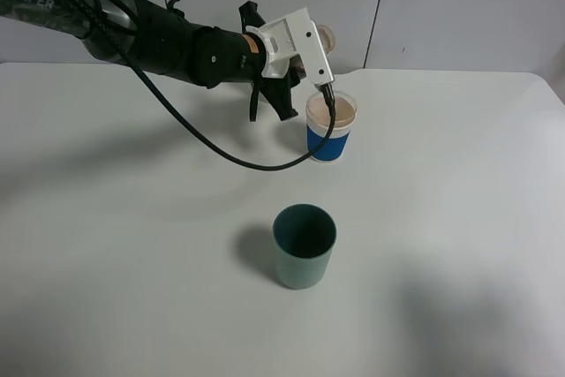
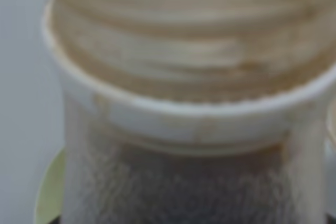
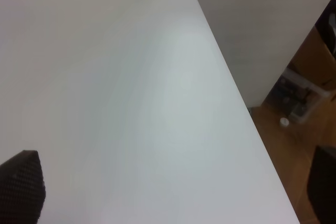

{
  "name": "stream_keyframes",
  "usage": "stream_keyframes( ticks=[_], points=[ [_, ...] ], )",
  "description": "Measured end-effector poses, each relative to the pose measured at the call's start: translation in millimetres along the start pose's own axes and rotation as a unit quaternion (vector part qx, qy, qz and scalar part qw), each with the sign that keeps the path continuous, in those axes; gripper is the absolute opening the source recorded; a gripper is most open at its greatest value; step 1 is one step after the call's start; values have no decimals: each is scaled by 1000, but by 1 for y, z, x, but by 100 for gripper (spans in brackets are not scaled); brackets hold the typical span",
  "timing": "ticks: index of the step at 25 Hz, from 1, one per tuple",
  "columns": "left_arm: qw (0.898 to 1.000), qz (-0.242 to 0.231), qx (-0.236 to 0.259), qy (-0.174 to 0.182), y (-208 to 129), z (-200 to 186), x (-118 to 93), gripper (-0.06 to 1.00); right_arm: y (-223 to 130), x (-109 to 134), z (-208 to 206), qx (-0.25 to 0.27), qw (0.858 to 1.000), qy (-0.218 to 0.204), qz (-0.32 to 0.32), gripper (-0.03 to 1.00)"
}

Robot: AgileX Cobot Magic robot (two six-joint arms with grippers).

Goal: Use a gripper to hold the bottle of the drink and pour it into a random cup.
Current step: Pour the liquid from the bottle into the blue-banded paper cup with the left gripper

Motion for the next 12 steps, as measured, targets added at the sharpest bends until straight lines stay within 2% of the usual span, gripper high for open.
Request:
stream_keyframes(
  ticks=[5,12],
  points=[
    [999,32,-8,15,1,0,4,35,0,0,0,0,1000,0,0,100],
    [998,61,-6,19,-1,0,6,35,0,0,0,0,1000,0,0,100]
  ],
)
Point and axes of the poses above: a point on each arm's last joint axis where the gripper is mounted, z pointing out along that axis toward the gripper, x along the wrist's bending axis when the last joint is at zero, y = z × x, the point moved 2 cm from there along z, pointing out along that axis toward the gripper, and after that the axes turned 11 degrees about z, right-handed, at the moved point
